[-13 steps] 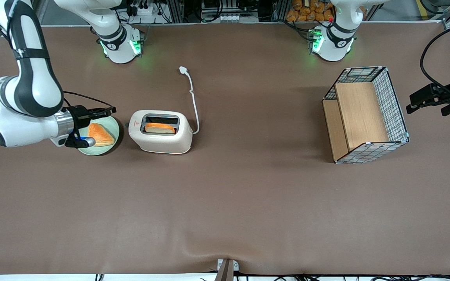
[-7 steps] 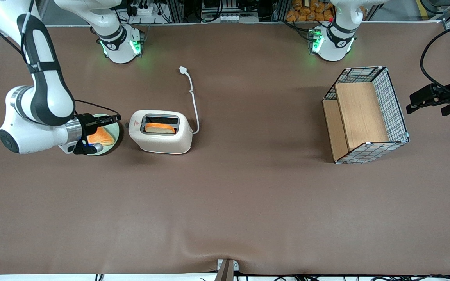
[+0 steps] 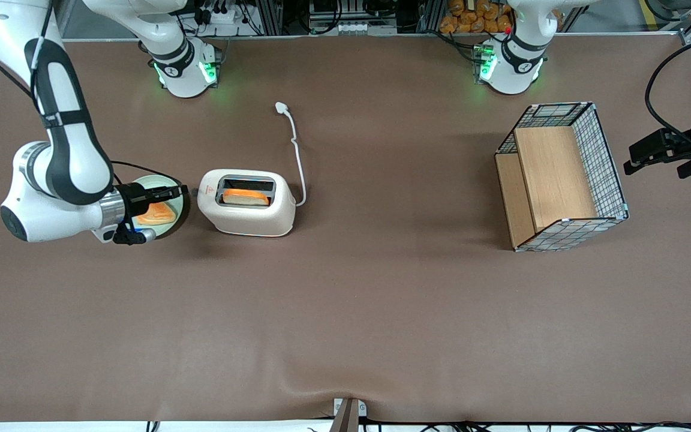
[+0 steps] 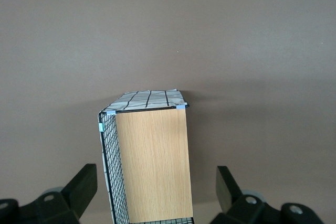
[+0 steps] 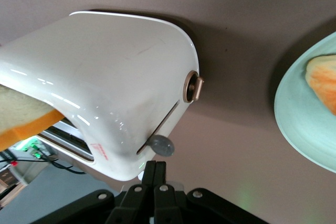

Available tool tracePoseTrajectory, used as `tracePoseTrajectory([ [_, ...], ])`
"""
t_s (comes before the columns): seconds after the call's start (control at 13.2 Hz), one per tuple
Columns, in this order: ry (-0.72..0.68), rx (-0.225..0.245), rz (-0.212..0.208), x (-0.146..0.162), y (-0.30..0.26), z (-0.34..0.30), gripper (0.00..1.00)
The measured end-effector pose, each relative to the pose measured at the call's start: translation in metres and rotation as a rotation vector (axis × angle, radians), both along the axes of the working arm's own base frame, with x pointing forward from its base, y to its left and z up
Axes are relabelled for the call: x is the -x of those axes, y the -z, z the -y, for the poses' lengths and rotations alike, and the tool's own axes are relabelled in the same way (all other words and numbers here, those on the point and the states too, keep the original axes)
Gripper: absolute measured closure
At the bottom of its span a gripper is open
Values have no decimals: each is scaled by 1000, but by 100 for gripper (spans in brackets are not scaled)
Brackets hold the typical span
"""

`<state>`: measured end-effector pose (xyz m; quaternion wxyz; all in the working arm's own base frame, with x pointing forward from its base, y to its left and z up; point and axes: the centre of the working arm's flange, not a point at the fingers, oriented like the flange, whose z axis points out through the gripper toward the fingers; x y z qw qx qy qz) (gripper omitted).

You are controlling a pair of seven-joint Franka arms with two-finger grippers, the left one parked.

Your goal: Press toaster button with right arm

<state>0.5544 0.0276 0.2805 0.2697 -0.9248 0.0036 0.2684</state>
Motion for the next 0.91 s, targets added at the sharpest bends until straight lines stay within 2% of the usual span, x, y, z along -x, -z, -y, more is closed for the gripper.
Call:
tracePoseTrajectory([
  [0.3,27,-38,-17,2,11,1,97],
  [0.91,49,-62,-49,9,23,-1,95],
])
